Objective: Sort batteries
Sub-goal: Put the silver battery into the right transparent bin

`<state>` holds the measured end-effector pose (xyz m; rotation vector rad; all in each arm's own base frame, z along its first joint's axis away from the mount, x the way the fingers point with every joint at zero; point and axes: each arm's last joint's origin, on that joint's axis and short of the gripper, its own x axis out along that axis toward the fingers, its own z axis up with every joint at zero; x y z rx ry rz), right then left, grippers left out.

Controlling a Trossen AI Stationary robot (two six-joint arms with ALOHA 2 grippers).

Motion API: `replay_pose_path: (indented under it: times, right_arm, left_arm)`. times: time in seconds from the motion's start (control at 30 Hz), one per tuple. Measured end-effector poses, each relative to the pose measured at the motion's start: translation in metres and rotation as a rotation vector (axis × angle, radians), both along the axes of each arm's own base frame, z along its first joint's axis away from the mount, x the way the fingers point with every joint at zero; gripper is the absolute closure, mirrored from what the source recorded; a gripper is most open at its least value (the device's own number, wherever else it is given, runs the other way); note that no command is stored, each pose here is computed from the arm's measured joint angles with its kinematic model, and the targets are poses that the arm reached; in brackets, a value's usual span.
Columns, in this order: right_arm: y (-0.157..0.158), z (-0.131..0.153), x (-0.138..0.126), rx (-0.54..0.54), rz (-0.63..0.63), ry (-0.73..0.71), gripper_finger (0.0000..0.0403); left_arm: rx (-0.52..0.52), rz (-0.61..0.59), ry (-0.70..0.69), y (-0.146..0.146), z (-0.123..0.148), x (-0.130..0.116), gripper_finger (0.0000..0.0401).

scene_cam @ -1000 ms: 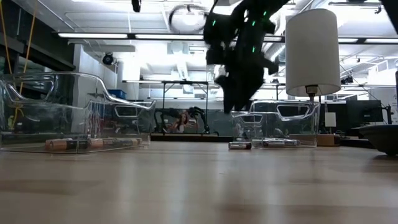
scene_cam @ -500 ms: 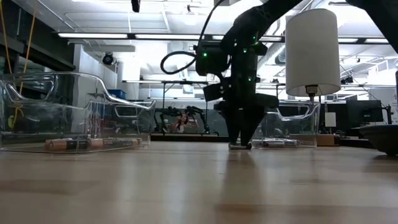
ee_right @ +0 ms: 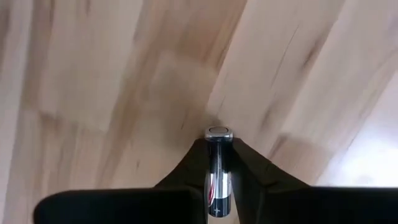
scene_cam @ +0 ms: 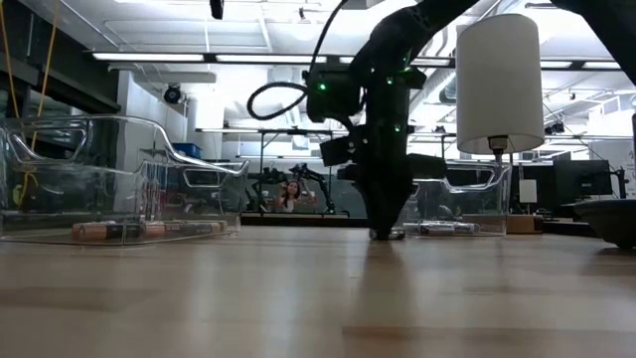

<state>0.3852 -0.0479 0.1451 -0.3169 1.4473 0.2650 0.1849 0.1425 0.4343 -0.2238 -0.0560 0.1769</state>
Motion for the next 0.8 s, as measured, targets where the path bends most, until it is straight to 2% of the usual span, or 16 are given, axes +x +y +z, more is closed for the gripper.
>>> replay_pose_path:
  times: [0.1,0.23,0.33,0.43,0.57,0.7,0.8]
  right_arm:
    - [0.000,0.019,0.006,-0.042,-0.007,-0.062,0.0371]
    - [-0.014,0.078,0.007,-0.140,-0.080,-0.217,0.0371]
    - [-0.033,0.113,-0.010,-0.144,-0.279,-0.303,0.0371]
    - [-0.050,0.142,-0.044,-0.176,-0.515,-0.351,0.0371]
    - [-0.061,0.139,-0.096,-0.236,-0.721,-0.333,0.0371]
    - [-0.063,0.119,-0.144,-0.147,-0.882,-0.322,0.0371]
    - [-0.065,0.109,-0.158,-0.102,-0.989,-0.383,0.0371]
  left_arm:
    - [0.004,0.013,-0.004,0.002,0.001,-0.002,0.0401]
    - [0.009,0.036,-0.011,0.006,0.001,-0.005,0.0401]
    - [0.009,0.047,-0.014,0.008,0.002,-0.007,0.0401]
    - [0.009,0.053,-0.011,0.009,0.001,-0.008,0.0401]
    - [0.021,0.053,0.006,0.009,0.000,-0.008,0.0401]
    - [0.015,0.053,0.014,0.009,-0.001,-0.008,0.0401]
    - [0.010,0.053,0.021,0.009,-0.002,-0.008,0.0401]
